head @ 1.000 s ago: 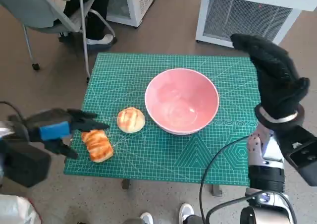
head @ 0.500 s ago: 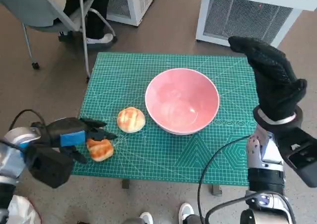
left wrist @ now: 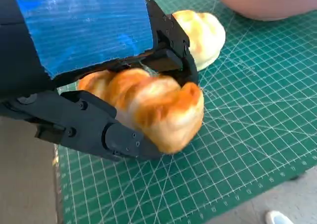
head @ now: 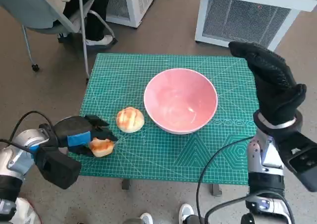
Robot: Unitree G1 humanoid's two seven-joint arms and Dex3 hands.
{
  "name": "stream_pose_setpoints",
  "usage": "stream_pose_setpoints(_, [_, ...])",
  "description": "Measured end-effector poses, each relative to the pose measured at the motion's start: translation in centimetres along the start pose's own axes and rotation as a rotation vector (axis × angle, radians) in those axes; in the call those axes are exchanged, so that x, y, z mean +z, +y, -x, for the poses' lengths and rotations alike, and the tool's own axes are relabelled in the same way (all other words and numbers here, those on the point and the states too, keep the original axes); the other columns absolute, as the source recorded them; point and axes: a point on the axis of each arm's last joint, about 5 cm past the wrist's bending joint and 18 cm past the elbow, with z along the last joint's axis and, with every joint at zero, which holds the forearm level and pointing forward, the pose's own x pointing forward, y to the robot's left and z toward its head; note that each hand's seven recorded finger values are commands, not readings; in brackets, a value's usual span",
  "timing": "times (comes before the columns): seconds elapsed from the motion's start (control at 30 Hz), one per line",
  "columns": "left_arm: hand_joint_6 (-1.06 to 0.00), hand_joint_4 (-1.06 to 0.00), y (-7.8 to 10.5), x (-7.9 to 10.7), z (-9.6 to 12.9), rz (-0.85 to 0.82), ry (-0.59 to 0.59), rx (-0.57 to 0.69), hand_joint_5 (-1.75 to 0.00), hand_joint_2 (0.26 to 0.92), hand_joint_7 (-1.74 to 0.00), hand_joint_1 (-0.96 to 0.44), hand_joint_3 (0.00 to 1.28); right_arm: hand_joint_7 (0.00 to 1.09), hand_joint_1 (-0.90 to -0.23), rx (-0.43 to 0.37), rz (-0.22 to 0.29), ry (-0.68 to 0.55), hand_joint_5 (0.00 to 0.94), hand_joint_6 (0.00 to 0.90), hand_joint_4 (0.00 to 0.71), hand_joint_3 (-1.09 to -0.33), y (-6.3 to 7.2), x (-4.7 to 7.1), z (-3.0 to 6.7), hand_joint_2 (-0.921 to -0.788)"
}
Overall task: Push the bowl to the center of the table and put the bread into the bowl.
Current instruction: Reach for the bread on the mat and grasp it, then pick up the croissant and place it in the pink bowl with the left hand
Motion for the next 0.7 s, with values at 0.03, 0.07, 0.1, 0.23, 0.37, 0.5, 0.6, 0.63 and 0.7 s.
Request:
stream_pose_setpoints(0.03, [-0.65, -0.53, 0.2, 0.0, 0.2, -0.005, -0.001, -0.005, -1.39, 0.920, -1.03, 0.00, 0.14, 0.52, -0.595, 0.000, 0.000, -0.001, 0.000, 0.058, 0.267, -0.822, 0.0, 0.0, -0.01, -0.921])
stream_pose_setpoints(0.07, [-0.66, -0.53, 0.4, 0.0, 0.4, -0.009, 0.001, -0.013, -1.41, 0.921, -1.02, 0.00, 0.13, 0.53, -0.593, -0.001, 0.000, -0.001, 0.000, 0.056, 0.267, -0.822, 0.0, 0.0, -0.01, -0.921])
stream_pose_setpoints(0.1, [-0.67, -0.53, 0.6, 0.0, 0.5, -0.014, 0.003, -0.019, -1.41, 0.921, -1.02, 0.00, 0.13, 0.53, -0.590, -0.002, 0.001, -0.001, 0.000, 0.055, 0.267, -0.823, 0.0, 0.0, 0.01, -0.921])
stream_pose_setpoints(0.23, [-0.68, -0.54, 2.1, 0.1, 1.8, -0.010, 0.001, 0.021, -1.41, 0.921, -1.01, 0.00, 0.12, 0.54, -0.583, -0.007, 0.003, 0.003, 0.000, 0.049, 0.267, -0.826, 0.0, 0.0, 0.13, -0.921])
stream_pose_setpoints(0.37, [-0.68, -0.56, 4.3, 0.6, 3.1, 0.006, -0.036, 0.161, -1.37, 0.921, -1.05, 0.00, 0.11, 0.55, -0.581, -0.009, 0.003, 0.004, 0.000, 0.043, 0.266, -0.829, 0.0, 0.0, 0.16, -0.921])
stream_pose_setpoints(0.5, [-0.67, -0.58, 6.9, 1.5, 4.2, 0.014, -0.108, 0.331, -1.26, 0.921, -1.14, 0.00, 0.10, 0.56, -0.585, -0.008, 0.002, 0.005, 0.000, 0.036, 0.265, -0.825, 0.0, 0.0, 0.14, -0.921])
stream_pose_setpoints(0.6, [-0.67, -0.58, 8.9, 2.3, 4.8, 0.004, -0.165, 0.444, -1.22, 0.921, -1.18, 0.00, 0.10, 0.57, -0.593, -0.011, -0.001, 0.007, 0.000, 0.031, 0.265, -0.813, 0.0, 0.0, 0.16, -0.921])
stream_pose_setpoints(0.63, [-0.67, -0.58, 9.6, 2.6, 4.9, -0.005, -0.186, 0.481, -1.21, 0.921, -1.19, 0.00, 0.10, 0.57, -0.596, -0.012, -0.002, 0.008, 0.000, 0.030, 0.264, -0.811, 0.0, 0.0, 0.17, -0.921])
stream_pose_setpoints(0.7, [-0.66, -0.58, 10.9, 3.4, 4.8, -0.031, -0.231, 0.551, -1.18, 0.921, -1.21, 0.00, 0.10, 0.58, -0.605, -0.013, -0.005, 0.011, 0.000, 0.026, 0.264, -0.799, -0.1, 0.0, 0.20, -0.921])
